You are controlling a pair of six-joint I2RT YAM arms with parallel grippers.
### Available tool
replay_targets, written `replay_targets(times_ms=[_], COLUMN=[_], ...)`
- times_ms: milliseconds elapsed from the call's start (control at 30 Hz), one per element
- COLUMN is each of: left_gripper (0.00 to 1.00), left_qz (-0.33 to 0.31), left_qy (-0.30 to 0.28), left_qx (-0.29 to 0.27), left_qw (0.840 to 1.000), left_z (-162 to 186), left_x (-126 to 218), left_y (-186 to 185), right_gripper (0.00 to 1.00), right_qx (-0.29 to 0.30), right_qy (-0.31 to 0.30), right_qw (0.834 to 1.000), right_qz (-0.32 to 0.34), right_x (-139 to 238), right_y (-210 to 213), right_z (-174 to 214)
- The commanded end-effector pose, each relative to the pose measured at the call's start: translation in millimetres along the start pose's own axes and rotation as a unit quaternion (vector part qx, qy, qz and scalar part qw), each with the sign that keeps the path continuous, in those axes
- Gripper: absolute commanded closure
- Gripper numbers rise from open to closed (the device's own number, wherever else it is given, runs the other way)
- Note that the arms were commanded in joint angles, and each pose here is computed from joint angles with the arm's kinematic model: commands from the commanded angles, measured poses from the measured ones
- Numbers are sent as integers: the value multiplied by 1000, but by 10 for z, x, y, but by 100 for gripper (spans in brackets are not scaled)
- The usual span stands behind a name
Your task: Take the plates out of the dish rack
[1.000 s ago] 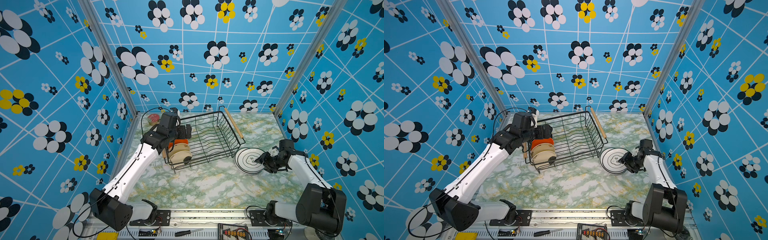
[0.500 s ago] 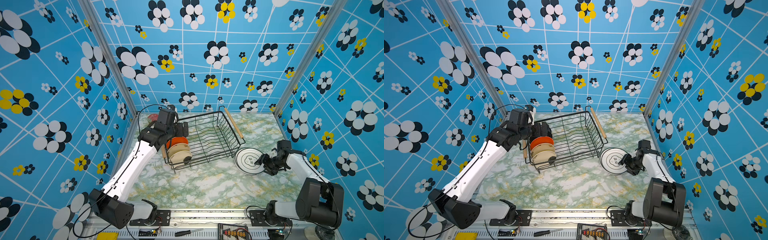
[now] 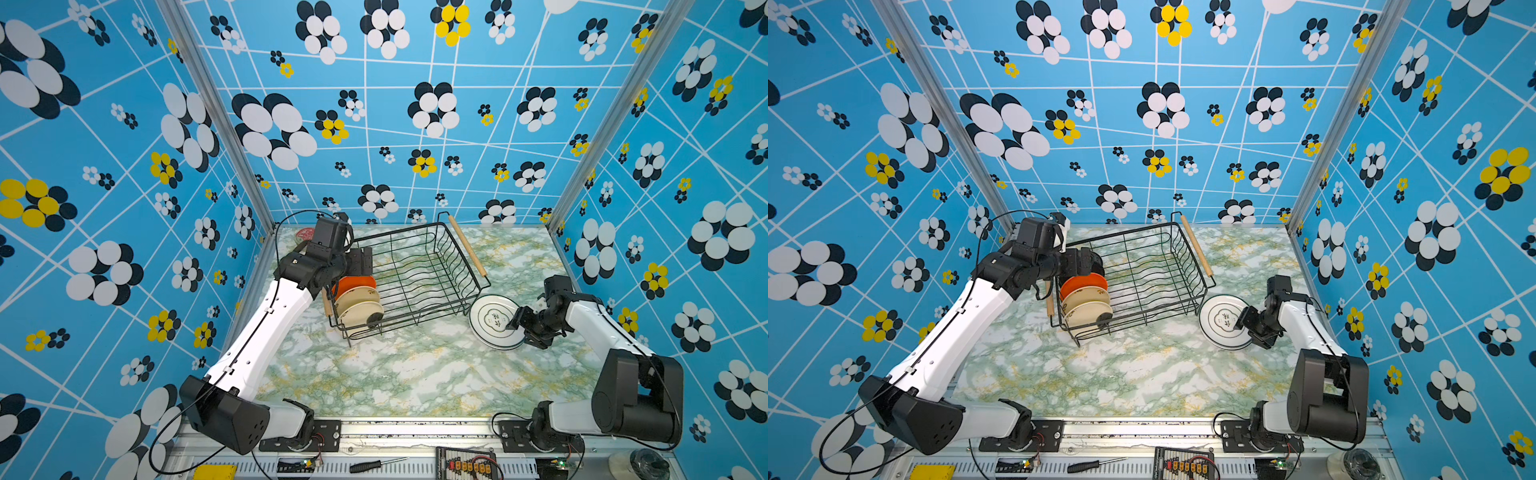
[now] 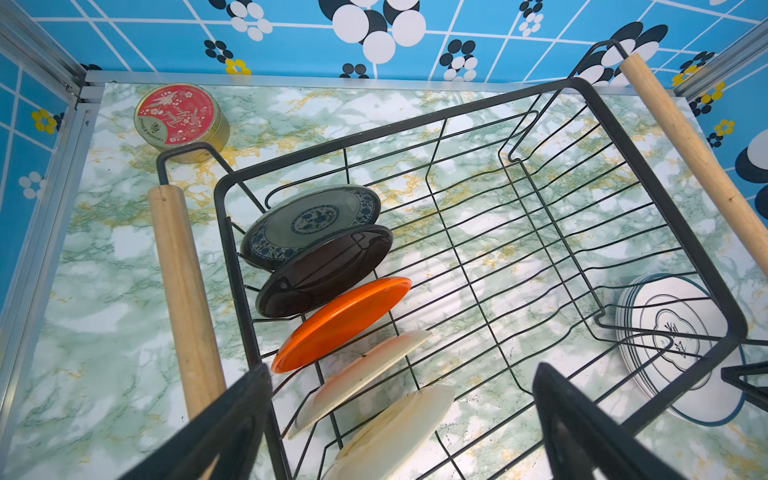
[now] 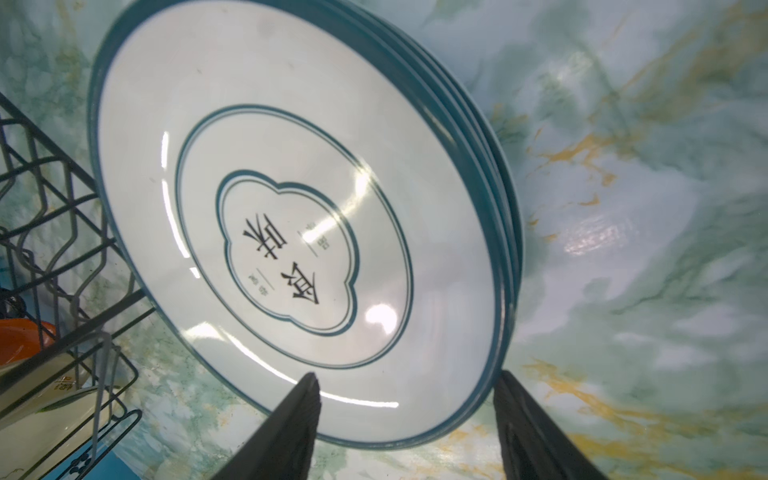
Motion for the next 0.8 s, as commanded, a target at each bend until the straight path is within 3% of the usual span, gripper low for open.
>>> replay_targets(times_ms=[0,333,400,767], left_gripper=[1,1,1,1], left_qz=[-6,-9,-11,-57], left_qy=[34,63,75,177], left_qx=[1,-7,-17,-109], left_qw=[999,998,997,976], left_z=[33,117,161,683], left_x=[-72,-132,-124,63], left_y=[50,73,70,13], right_gripper=[29,16,1,1], right_qx=[1,6,8,30], right_qy=[11,3,1,-26], right_qw=[1000,1000,1000,999], right_qz=[17,22,21,12], right_x=[15,35,48,205], right_y=[-9,-1,4,89], right_z=[3,-55,-77,-241])
Point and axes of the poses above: each gripper's point midway between its finger pads, its own x axis back along the fingers, its own y axis along the line the jaws close on, z = x × y, the point moved 5 cm from there along x, back along the fingers, and after that the axes turned 15 degrees about x, right-handed, at the moved point
